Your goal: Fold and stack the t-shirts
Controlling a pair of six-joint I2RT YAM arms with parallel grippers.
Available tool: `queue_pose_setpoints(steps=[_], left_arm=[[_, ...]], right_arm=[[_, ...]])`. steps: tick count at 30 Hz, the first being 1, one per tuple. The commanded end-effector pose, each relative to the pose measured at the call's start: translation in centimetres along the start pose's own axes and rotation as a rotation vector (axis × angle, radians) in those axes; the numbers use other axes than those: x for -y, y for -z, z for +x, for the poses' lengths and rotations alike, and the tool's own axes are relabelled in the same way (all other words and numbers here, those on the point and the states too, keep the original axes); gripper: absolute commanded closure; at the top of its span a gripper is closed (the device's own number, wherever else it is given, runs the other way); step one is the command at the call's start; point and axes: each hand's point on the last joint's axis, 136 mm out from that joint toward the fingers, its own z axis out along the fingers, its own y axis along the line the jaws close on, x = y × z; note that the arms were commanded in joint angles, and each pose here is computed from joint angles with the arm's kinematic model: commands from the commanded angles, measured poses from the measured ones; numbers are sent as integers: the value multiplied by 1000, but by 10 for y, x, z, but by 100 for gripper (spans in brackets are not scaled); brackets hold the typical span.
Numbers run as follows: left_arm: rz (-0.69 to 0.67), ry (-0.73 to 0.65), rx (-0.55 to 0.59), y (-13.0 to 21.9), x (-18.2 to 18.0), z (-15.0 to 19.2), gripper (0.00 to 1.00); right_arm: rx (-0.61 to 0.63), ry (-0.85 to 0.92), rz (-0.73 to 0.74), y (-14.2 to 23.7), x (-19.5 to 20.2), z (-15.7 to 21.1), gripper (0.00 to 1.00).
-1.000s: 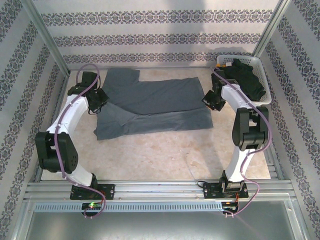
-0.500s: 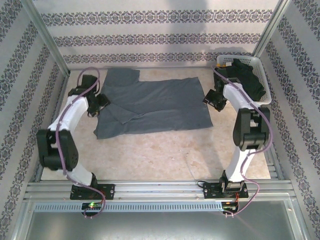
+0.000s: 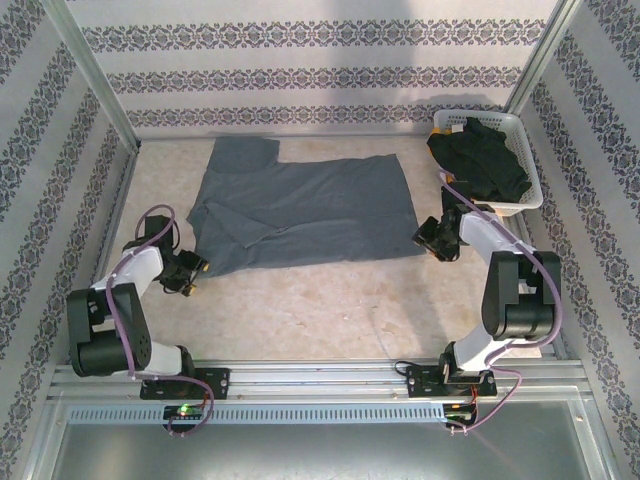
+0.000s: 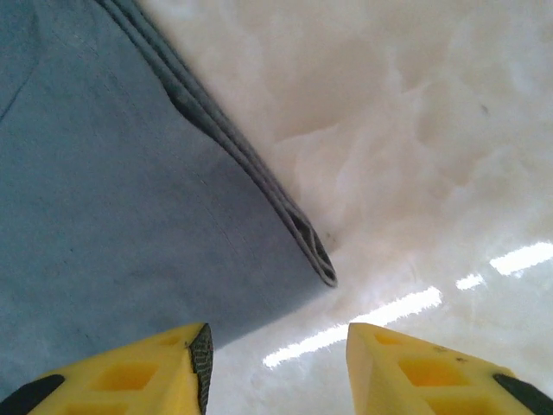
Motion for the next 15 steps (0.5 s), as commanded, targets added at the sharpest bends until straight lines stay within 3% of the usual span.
queue_pose_setpoints(steps=[1,8,11,15], left_arm=[[61,20,33,-3,15,-13,53],[77,11,71,-10,30,-34,79],[59,0,92,-8,31,-40,84],[8,-21,129,1,22,-47,99]], right_arm=[[-6,-13,-17,-9,-3,-4,55],[-63,-47,37,-27,-1,-3,63],[-85,-50,73,-33,0,-2,67],[-71,-46,129,-31,3,-4,87]])
